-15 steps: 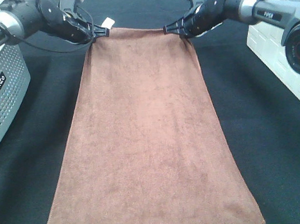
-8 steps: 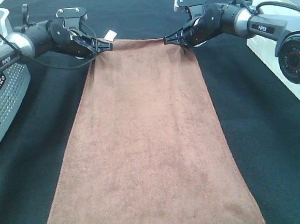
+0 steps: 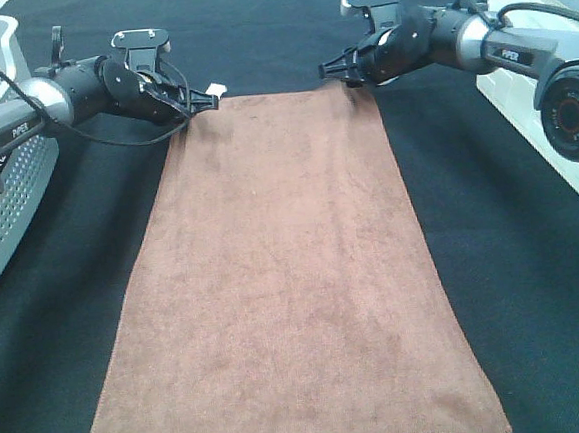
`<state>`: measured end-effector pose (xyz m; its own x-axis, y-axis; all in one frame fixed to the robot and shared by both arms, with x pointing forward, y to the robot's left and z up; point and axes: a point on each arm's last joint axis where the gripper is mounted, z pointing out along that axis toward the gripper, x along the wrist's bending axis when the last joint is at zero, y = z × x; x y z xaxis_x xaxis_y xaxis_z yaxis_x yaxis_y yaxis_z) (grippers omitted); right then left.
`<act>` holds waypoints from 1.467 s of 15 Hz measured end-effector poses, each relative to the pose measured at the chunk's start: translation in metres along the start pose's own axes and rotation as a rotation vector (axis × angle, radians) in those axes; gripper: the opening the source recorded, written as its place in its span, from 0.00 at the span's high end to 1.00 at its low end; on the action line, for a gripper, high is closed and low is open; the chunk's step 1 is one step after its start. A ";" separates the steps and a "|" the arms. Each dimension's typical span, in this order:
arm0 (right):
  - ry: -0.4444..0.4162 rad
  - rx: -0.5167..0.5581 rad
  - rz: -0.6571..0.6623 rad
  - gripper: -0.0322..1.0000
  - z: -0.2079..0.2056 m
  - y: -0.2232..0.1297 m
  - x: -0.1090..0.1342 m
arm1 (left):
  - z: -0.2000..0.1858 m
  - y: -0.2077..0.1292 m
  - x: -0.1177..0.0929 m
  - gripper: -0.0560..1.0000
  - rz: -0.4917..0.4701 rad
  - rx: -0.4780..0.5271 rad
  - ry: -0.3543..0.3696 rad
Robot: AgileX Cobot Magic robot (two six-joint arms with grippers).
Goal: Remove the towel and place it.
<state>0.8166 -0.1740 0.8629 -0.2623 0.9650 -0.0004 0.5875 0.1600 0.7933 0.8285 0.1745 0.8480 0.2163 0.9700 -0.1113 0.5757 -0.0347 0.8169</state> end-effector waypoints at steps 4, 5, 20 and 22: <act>-0.026 0.006 0.020 0.49 0.002 -0.005 -0.019 | 0.000 0.002 0.000 0.50 -0.001 -0.017 0.002; -0.028 0.008 0.022 0.49 0.002 -0.005 -0.021 | 0.000 0.002 0.000 0.49 -0.001 -0.020 0.003; 0.057 0.284 0.010 0.27 -0.191 0.116 -0.008 | -0.179 0.142 -0.026 0.16 0.091 0.199 0.006; 0.059 0.311 0.017 0.27 -0.220 0.126 -0.006 | -0.207 0.149 -0.020 0.16 0.085 0.267 0.097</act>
<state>0.7236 -0.2052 1.0968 -0.2891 0.9558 0.0545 0.7960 0.2084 0.5682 0.7470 0.1992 1.0889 0.2038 0.9789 0.0161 0.7486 -0.1664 0.6418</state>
